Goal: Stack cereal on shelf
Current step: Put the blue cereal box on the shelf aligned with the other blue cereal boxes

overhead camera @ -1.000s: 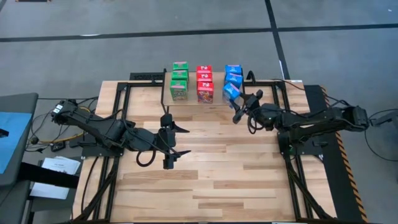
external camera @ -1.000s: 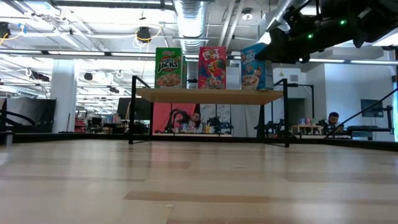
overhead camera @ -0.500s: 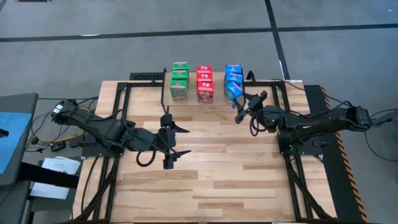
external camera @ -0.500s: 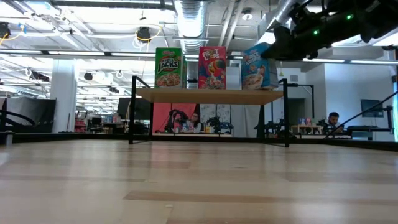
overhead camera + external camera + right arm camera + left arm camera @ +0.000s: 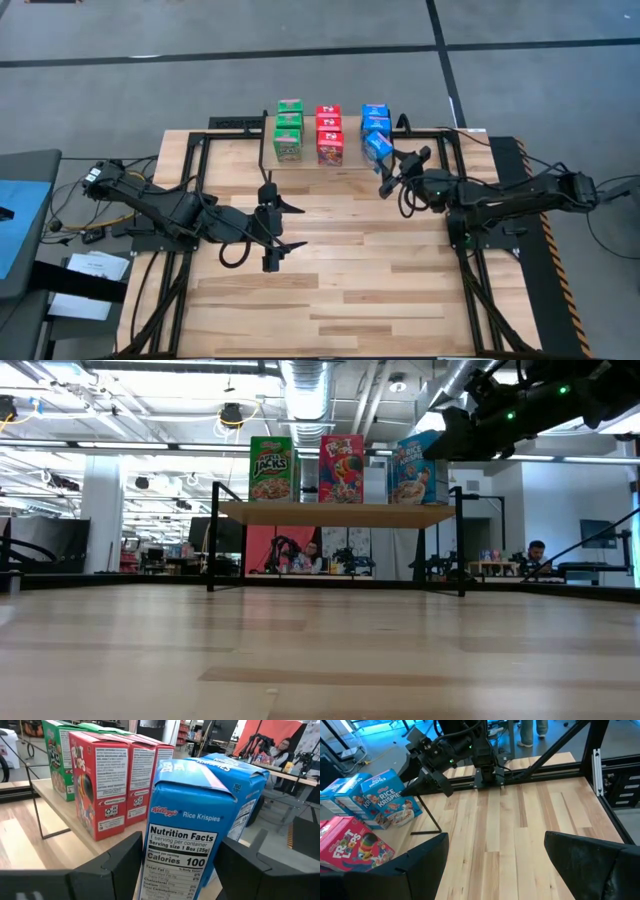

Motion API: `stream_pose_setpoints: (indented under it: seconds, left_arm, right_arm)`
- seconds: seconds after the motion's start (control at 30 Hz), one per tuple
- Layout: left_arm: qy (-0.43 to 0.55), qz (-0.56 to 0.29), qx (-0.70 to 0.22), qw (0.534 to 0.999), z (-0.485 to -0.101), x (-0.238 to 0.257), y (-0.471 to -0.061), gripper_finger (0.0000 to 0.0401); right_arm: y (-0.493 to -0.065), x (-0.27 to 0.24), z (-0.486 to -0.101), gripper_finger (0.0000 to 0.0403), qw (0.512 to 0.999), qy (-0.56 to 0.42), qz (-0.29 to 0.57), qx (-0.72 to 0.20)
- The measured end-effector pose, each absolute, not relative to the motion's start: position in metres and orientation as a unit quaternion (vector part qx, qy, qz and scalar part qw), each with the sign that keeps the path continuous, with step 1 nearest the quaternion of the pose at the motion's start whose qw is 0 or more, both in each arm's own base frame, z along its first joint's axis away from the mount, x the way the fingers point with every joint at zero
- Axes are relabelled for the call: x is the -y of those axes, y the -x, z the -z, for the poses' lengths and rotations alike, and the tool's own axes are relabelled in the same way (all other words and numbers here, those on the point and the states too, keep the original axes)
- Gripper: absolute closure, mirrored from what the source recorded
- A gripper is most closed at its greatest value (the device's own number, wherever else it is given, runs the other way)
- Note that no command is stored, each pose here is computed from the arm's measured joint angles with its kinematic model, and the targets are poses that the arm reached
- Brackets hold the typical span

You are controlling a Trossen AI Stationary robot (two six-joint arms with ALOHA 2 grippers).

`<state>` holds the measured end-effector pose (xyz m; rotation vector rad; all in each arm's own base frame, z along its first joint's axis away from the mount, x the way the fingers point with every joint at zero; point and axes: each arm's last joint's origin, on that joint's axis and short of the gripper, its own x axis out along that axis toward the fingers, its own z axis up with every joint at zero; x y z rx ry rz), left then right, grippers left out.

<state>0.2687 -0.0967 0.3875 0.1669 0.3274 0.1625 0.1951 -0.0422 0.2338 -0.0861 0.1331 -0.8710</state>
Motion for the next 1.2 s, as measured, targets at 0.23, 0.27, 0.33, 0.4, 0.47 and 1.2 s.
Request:
stream_pose_setpoints:
  seconds: [0.23,0.27,0.33,0.4,0.47,1.2]
  left_arm:
    - [-0.082,-0.076,-0.163,0.980,-0.387,0.097,-0.269,0.0083]
    - [-0.082,-0.076,-0.163,0.980,-0.387,0.097,-0.269,0.0083]
    - [-0.082,-0.076,-0.163,0.980,-0.387,0.097,-0.269,0.0083]
    - [-0.082,-0.075,-0.163,0.980,-0.387,0.097,-0.269,0.0083]
    - [-0.082,-0.075,-0.163,0.980,-0.387,0.097,-0.269,0.0083]
    - [-0.082,-0.074,-0.163,0.980,-0.387,0.097,-0.269,0.0083]
  right_arm:
    - [-0.196,0.038,-0.234,0.0147,0.908,0.042,0.412,-0.063]
    - [-0.196,0.037,-0.234,0.0147,0.909,0.042,0.410,-0.063]
    - [-0.196,0.036,-0.234,0.0147,0.910,0.044,0.408,-0.066]
    - [-0.196,0.036,-0.233,0.0147,0.906,0.046,0.414,-0.071]
    - [-0.195,0.036,-0.232,0.0147,0.904,0.047,0.418,-0.074]
    - [-0.180,0.026,-0.238,0.0147,0.899,0.033,0.429,-0.077]
